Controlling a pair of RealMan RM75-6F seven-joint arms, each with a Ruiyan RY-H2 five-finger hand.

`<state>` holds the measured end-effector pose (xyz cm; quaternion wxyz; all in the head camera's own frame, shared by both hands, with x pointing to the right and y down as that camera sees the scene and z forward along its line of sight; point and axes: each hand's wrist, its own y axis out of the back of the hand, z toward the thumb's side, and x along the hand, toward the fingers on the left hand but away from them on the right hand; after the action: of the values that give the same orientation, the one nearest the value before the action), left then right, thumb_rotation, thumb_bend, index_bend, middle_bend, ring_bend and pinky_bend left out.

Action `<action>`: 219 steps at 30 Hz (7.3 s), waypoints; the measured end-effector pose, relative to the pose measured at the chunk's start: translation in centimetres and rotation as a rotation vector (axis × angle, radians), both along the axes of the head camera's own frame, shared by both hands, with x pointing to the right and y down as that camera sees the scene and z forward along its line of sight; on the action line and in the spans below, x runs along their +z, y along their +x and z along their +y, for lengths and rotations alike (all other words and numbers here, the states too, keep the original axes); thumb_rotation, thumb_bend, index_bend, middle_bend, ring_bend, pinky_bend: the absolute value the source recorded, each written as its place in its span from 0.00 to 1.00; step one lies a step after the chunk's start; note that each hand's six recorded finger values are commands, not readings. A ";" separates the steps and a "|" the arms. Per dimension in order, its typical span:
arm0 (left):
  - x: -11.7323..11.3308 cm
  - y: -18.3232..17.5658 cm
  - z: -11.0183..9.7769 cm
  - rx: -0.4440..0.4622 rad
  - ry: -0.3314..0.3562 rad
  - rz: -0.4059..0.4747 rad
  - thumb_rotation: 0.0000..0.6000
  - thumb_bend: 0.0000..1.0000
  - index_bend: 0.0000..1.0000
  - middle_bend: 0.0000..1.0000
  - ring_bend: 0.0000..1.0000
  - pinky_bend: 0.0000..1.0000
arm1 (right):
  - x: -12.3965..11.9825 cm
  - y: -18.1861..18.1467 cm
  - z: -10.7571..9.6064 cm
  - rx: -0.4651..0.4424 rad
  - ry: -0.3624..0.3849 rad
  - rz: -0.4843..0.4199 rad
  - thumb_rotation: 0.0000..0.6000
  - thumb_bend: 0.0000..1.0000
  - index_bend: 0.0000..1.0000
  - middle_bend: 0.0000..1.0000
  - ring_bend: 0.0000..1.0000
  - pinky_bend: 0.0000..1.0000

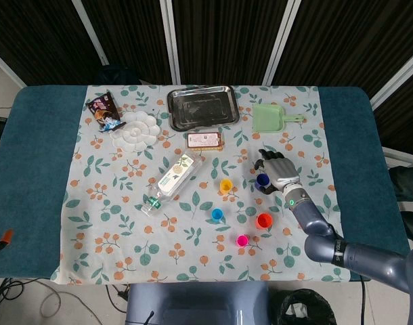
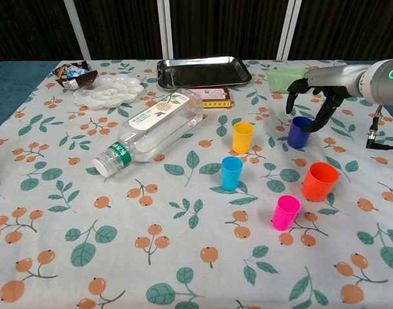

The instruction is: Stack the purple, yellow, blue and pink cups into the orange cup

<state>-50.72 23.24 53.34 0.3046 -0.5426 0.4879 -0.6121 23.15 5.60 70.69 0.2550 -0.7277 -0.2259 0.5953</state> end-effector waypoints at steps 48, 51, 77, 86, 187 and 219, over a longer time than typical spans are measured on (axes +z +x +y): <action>-0.1 -0.1 0.0 -0.014 0.003 0.004 1.00 0.22 0.13 0.07 0.01 0.00 | -6.1 2.0 -0.1 -0.080 0.008 -0.008 1.00 0.40 0.49 0.00 0.06 0.09; -0.1 -0.1 0.0 -0.013 0.003 0.005 1.00 0.22 0.13 0.07 0.01 0.00 | -8.0 2.3 1.3 -0.119 -0.015 -0.006 1.00 0.40 0.49 0.00 0.06 0.09; 0.1 0.1 0.1 -0.012 -0.003 0.005 1.00 0.22 0.13 0.07 0.01 0.00 | -13.5 3.2 9.3 -0.251 0.008 -0.066 1.00 0.40 0.49 0.00 0.06 0.09; 0.1 0.2 0.1 -0.008 -0.001 0.002 1.00 0.22 0.13 0.07 0.01 0.00 | -12.4 2.1 9.4 -0.248 0.013 -0.077 1.00 0.40 0.49 0.00 0.06 0.09; 0.2 -0.3 0.0 -0.033 0.000 0.013 1.00 0.22 0.14 0.07 0.01 0.00 | -3.7 -8.4 1.5 -0.102 0.015 -0.037 1.00 0.40 0.23 0.00 0.06 0.09; 0.2 -0.4 0.0 -0.045 0.000 0.007 1.00 0.22 0.14 0.07 0.01 0.00 | -0.4 -10.0 1.9 -0.096 0.010 -0.041 1.00 0.40 0.32 0.00 0.06 0.09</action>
<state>-51.15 23.24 53.55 0.2892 -0.5338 0.5010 -0.6168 13.19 7.52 70.34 0.2823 -0.7484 -0.1990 0.5662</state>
